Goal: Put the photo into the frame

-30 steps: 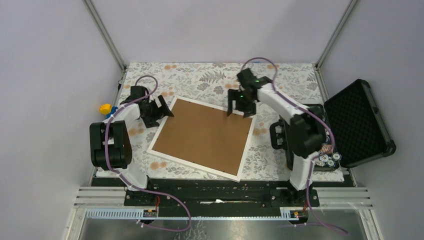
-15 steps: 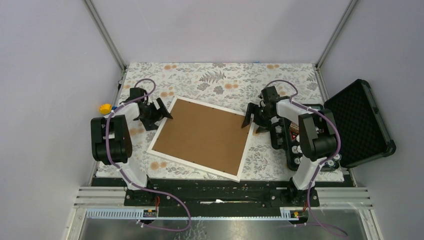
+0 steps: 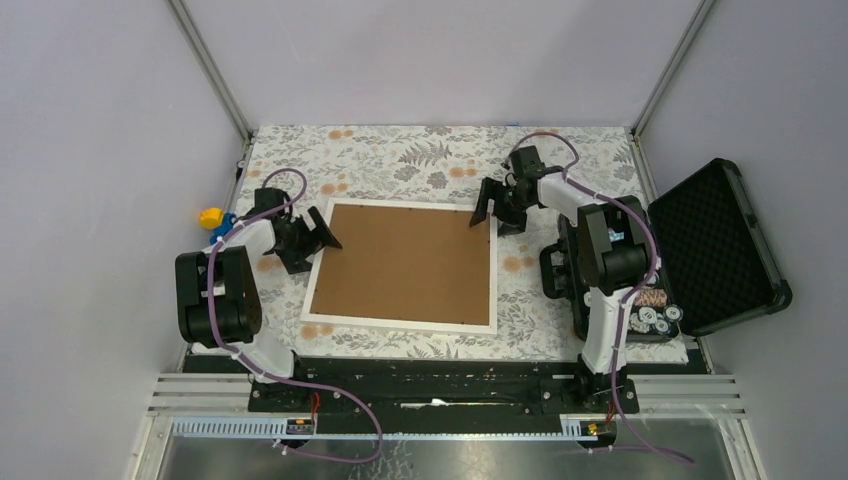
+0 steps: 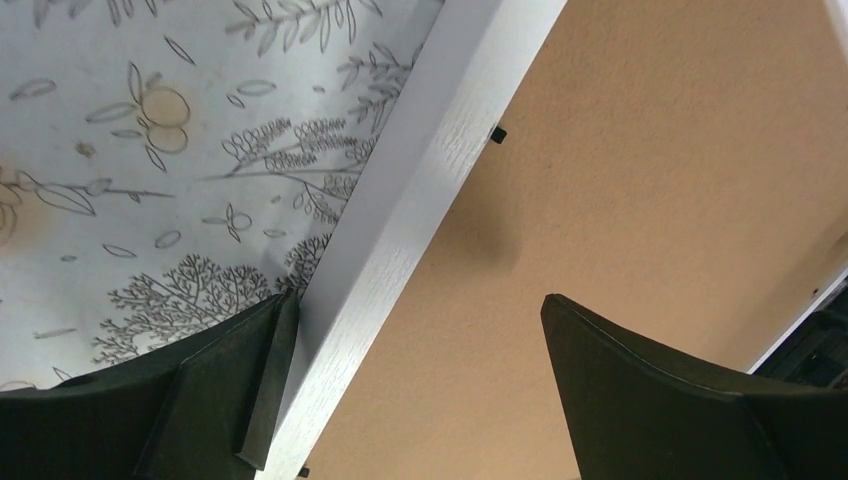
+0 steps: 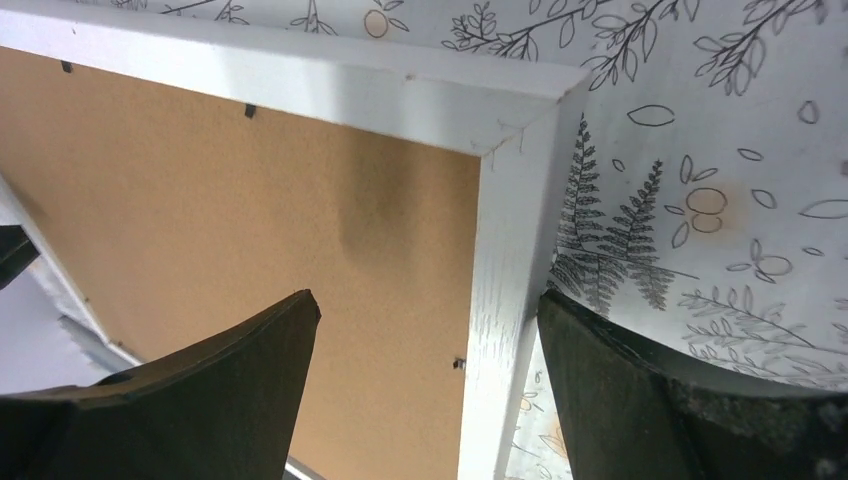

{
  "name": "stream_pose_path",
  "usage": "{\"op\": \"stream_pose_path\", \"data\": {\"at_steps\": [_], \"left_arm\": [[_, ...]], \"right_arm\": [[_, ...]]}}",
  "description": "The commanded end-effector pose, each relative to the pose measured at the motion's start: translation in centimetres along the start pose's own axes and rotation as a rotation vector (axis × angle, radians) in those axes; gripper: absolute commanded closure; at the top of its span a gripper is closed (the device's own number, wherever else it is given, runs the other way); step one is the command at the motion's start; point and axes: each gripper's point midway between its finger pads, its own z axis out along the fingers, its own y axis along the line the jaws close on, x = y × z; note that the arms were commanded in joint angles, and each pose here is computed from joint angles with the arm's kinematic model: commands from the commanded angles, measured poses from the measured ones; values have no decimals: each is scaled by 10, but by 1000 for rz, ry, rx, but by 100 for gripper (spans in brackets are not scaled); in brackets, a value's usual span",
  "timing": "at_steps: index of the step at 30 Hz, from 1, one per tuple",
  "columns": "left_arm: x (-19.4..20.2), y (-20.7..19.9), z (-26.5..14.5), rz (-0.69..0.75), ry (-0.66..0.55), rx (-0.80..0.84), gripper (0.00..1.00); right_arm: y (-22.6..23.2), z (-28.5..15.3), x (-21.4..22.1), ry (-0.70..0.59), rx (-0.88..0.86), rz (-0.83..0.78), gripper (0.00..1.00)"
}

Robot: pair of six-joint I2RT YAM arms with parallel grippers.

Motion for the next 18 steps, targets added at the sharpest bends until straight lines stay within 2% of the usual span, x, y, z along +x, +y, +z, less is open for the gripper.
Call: {"op": "stream_pose_path", "data": {"at_steps": [1, 4, 8, 12, 18], "left_arm": [[17, -6, -14, 36, 63, -7, 2], [12, -2, -15, 51, 31, -30, 2], [12, -4, -16, 51, 24, -16, 1], [10, -6, -18, 48, 10, -9, 2], [13, -5, -15, 34, 22, 4, 2]], "right_arm": [[12, -37, -4, -61, 103, -106, 12], [4, -67, 19, -93, 133, -117, 13], [-14, -73, 81, 12, 88, -119, 19], [-10, -71, 120, 76, -53, -103, 39], [-19, -61, 135, 97, -68, -79, 62]]}}
